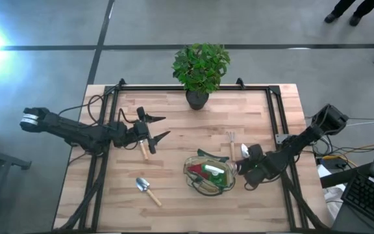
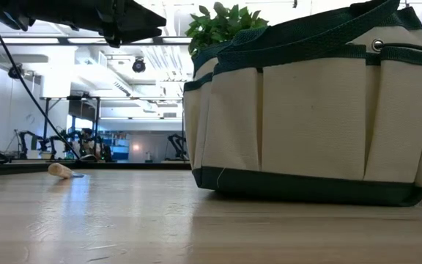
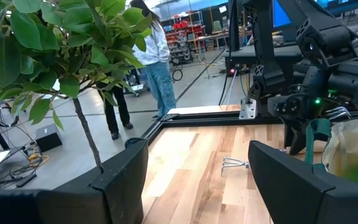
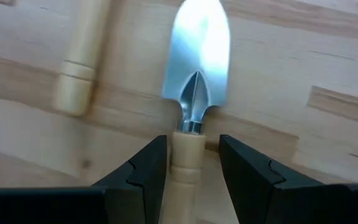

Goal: Pick & Place Garden tools in Gardening bag
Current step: Put the top right brown trowel into the green gardening bag

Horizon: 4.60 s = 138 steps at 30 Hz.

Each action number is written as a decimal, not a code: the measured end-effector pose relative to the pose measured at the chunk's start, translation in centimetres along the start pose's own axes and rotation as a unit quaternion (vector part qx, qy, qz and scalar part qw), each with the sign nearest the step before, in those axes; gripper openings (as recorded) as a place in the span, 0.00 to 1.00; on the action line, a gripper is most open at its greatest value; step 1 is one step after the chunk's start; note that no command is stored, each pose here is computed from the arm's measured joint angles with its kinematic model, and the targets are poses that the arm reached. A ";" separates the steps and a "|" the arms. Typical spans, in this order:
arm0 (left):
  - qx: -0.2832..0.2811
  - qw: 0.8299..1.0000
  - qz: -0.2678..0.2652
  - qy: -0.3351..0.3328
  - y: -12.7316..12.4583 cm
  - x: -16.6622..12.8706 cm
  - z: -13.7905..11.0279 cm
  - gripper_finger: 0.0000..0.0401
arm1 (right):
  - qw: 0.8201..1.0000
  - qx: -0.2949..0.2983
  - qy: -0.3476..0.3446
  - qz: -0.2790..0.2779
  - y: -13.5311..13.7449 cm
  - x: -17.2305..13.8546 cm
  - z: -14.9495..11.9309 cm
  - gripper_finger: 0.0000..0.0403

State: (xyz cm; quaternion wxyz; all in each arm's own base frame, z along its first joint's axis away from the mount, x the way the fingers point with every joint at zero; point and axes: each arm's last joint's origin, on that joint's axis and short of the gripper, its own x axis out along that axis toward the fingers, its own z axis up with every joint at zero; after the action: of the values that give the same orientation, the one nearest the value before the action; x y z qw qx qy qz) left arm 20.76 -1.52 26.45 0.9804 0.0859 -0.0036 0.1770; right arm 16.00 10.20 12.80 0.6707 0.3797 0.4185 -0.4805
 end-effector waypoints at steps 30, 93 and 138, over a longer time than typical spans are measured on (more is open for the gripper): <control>0.005 1.000 0.000 0.000 0.0 0.0 0.0 0.70 | 0.998 0.000 0.028 -0.060 -1.5 -0.3 0.5 0.13; -0.004 1.000 -0.003 0.021 -0.1 0.0 -0.4 0.70 | 0.821 -0.214 -0.486 0.208 7.0 -16.4 0.5 0.13; -0.259 0.932 -0.195 -0.162 -3.9 5.5 1.9 0.70 | 0.779 -0.282 -0.557 0.054 20.3 -15.4 -1.6 0.13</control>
State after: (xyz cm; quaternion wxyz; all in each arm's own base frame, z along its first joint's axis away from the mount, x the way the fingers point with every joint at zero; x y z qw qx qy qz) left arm 27.34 -3.52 27.83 0.9699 -0.1450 -0.1911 -0.0408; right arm 32.30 21.74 28.70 0.8889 -0.1382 0.0671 -0.4315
